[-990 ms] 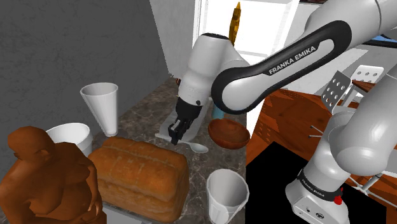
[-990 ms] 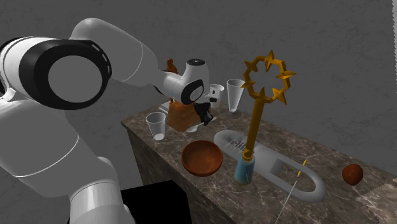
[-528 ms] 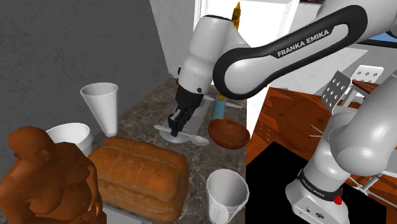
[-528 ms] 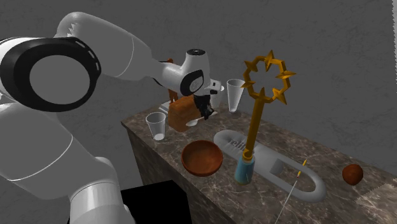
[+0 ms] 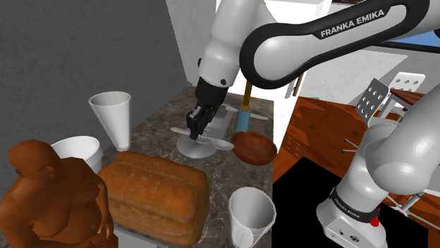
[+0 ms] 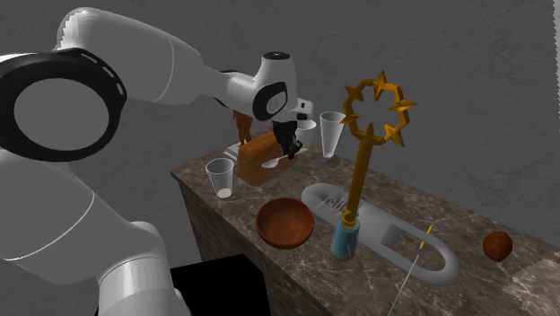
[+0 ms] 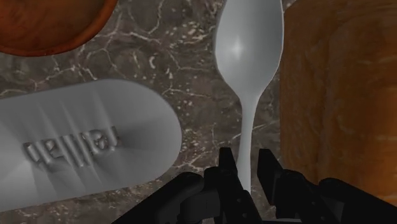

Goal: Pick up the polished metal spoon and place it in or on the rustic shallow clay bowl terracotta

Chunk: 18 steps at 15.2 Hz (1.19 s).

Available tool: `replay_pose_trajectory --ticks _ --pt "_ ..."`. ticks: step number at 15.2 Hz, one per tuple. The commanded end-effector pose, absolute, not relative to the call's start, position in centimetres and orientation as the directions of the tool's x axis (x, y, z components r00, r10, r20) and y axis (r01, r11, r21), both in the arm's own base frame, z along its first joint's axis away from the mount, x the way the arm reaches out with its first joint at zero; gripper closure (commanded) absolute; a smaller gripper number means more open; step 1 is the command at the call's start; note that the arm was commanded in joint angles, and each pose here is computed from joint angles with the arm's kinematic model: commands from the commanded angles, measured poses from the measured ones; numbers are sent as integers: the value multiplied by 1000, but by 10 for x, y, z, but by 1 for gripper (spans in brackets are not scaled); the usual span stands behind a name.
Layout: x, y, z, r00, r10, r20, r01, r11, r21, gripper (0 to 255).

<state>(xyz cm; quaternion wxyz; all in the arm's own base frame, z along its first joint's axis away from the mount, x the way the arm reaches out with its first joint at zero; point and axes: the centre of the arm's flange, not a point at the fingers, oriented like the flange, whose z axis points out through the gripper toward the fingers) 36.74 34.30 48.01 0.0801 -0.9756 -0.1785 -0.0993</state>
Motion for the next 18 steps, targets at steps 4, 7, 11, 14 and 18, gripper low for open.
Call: replay_pose_trajectory --ticks 4,7,11,14,18 --pt "354 292 489 917 332 222 364 -923 -121 255" --pt "344 254 491 917 332 222 364 -923 -121 255" --pt "330 203 495 917 332 222 364 -923 -121 255" --pt "321 165 497 917 332 222 364 -923 -121 255" --pt "316 149 488 917 332 222 364 -923 -121 255"
